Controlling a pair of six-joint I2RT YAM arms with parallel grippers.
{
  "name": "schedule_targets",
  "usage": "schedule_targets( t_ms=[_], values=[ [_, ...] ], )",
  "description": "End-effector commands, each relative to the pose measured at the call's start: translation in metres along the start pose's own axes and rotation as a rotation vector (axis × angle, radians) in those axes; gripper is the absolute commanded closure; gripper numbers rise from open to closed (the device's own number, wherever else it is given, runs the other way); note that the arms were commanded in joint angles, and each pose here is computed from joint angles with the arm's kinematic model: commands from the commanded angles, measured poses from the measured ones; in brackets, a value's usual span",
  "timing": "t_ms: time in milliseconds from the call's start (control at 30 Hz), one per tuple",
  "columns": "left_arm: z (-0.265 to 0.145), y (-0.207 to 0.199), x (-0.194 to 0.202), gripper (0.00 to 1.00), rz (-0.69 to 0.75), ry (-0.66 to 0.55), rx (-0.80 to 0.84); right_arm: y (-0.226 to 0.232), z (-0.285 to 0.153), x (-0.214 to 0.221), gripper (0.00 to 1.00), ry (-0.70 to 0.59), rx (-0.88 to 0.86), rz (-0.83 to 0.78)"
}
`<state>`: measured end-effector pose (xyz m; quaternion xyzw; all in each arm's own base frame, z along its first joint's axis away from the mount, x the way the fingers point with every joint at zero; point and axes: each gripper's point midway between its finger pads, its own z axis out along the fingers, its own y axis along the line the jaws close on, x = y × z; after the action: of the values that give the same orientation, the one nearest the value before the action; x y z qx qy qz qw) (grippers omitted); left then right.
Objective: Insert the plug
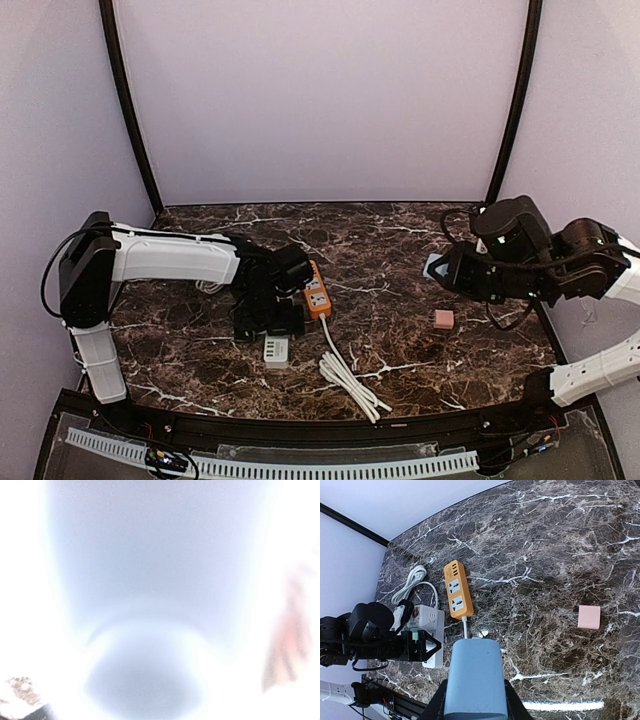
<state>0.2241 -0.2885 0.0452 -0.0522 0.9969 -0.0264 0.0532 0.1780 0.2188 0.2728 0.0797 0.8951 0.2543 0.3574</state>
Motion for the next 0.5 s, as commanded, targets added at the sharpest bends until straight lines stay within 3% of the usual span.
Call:
schedule_targets(
  t_ms=[0, 467],
  values=[
    [-0.048, 0.009, -0.001, 0.01, 0.0, -0.029, 0.025, 0.014, -0.009, 0.001, 1.0, 0.044, -0.044, -0.044],
    [-0.145, 0.058, -0.018, 0.01, 0.047, -0.294, 0.07, 0.065, 0.0, 0.01, 1.0, 0.249, -0.154, -0.147]
  ],
)
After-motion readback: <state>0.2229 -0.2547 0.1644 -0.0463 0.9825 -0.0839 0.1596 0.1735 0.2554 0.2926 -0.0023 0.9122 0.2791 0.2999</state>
